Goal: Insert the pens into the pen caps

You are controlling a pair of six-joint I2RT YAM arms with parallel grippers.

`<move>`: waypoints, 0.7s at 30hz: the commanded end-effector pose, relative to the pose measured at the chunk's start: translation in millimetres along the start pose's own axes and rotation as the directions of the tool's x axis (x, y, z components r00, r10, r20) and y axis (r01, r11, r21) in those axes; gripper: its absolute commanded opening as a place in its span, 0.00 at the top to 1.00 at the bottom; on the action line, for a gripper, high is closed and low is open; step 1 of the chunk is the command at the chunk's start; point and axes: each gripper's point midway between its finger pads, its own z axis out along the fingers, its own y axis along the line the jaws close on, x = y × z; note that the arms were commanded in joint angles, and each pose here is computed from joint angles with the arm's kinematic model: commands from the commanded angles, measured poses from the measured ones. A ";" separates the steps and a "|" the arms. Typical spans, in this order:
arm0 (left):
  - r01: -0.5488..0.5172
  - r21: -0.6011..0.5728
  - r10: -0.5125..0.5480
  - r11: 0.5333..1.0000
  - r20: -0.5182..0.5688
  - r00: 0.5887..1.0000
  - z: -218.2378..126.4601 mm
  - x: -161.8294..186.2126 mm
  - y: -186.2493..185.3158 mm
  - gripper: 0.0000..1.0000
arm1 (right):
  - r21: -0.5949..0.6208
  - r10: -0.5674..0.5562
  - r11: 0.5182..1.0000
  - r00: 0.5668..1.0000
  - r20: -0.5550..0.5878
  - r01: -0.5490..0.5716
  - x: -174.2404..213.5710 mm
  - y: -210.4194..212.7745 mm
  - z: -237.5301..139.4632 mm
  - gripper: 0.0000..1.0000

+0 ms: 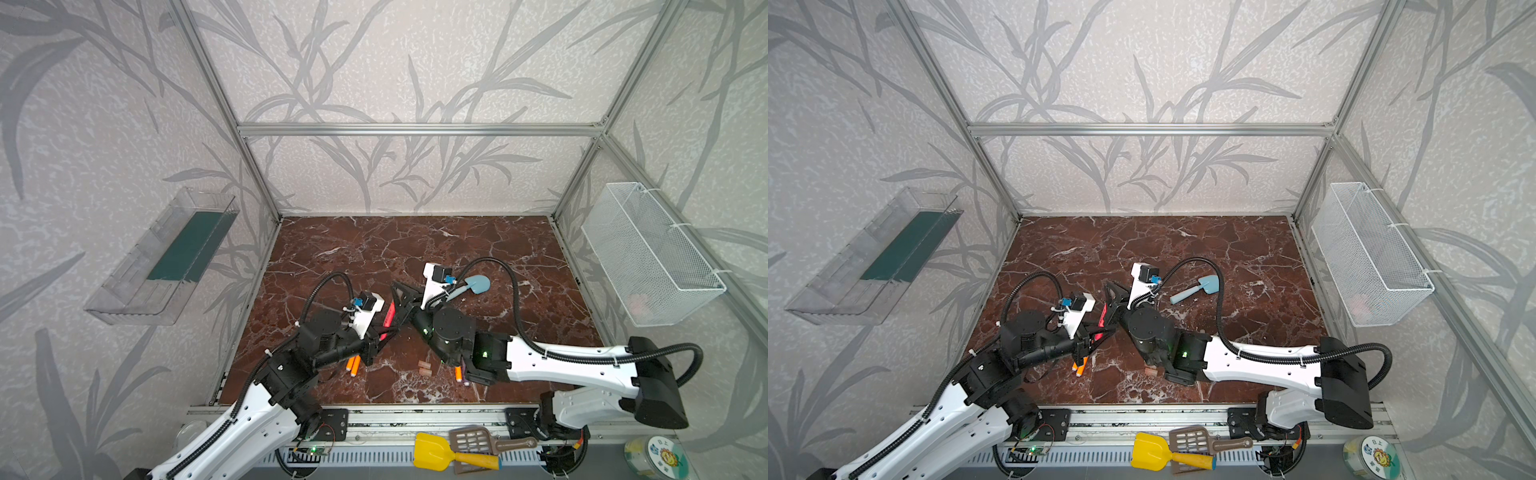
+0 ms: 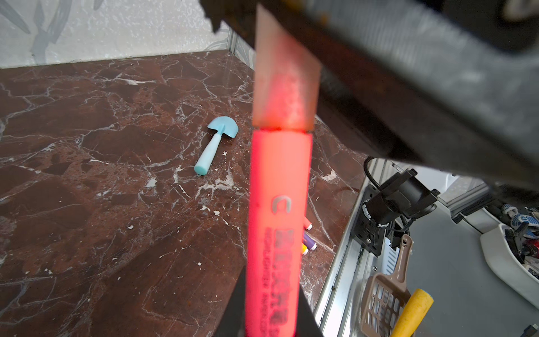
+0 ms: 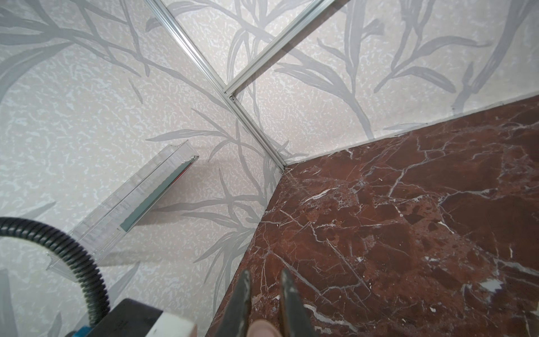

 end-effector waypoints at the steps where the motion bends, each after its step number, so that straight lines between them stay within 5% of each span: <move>1: 0.149 -0.273 -0.009 0.950 0.456 0.890 -40.6 -107.3 49.7 1.00 | -0.057 -0.162 0.987 0.913 -0.373 0.151 117.4 -12.8 -34.2 1.00; 11: 0.038 -0.045 -0.017 0.998 0.392 0.920 -34.5 -90.4 5.1 1.00 | -0.120 -0.239 0.970 0.922 -0.304 0.212 79.3 8.6 -21.0 1.00; 21: 0.001 0.137 -0.051 0.991 0.363 0.931 -35.6 -71.7 -23.7 1.00 | -0.115 -0.296 0.953 0.939 -0.175 0.279 18.2 9.7 -29.8 0.59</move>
